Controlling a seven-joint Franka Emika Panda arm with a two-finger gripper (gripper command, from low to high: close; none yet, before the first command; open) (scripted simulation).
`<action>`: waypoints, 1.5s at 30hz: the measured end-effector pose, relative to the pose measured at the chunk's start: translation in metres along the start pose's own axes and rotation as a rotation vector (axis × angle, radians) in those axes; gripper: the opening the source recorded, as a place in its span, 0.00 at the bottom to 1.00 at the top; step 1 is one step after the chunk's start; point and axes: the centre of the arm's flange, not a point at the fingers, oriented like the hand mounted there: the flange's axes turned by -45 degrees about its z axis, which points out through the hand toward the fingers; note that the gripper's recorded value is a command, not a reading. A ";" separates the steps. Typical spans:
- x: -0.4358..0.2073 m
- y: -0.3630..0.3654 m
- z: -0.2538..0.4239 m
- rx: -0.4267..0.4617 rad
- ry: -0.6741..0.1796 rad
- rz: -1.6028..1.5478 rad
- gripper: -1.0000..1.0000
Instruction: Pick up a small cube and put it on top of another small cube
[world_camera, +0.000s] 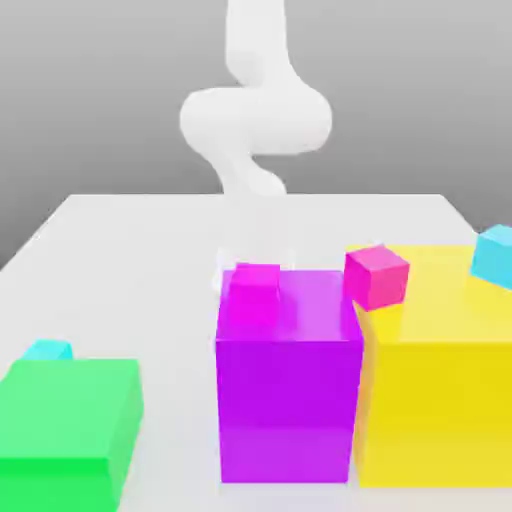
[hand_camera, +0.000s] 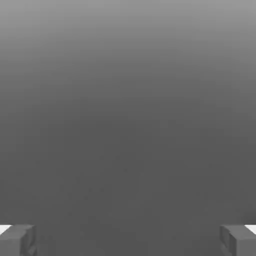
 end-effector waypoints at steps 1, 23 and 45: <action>-0.005 0.017 0.024 -0.001 -0.034 0.003 0.50; -0.379 0.287 0.274 -0.071 -0.700 0.144 0.50; -0.401 0.291 0.288 -0.074 -0.717 0.139 0.00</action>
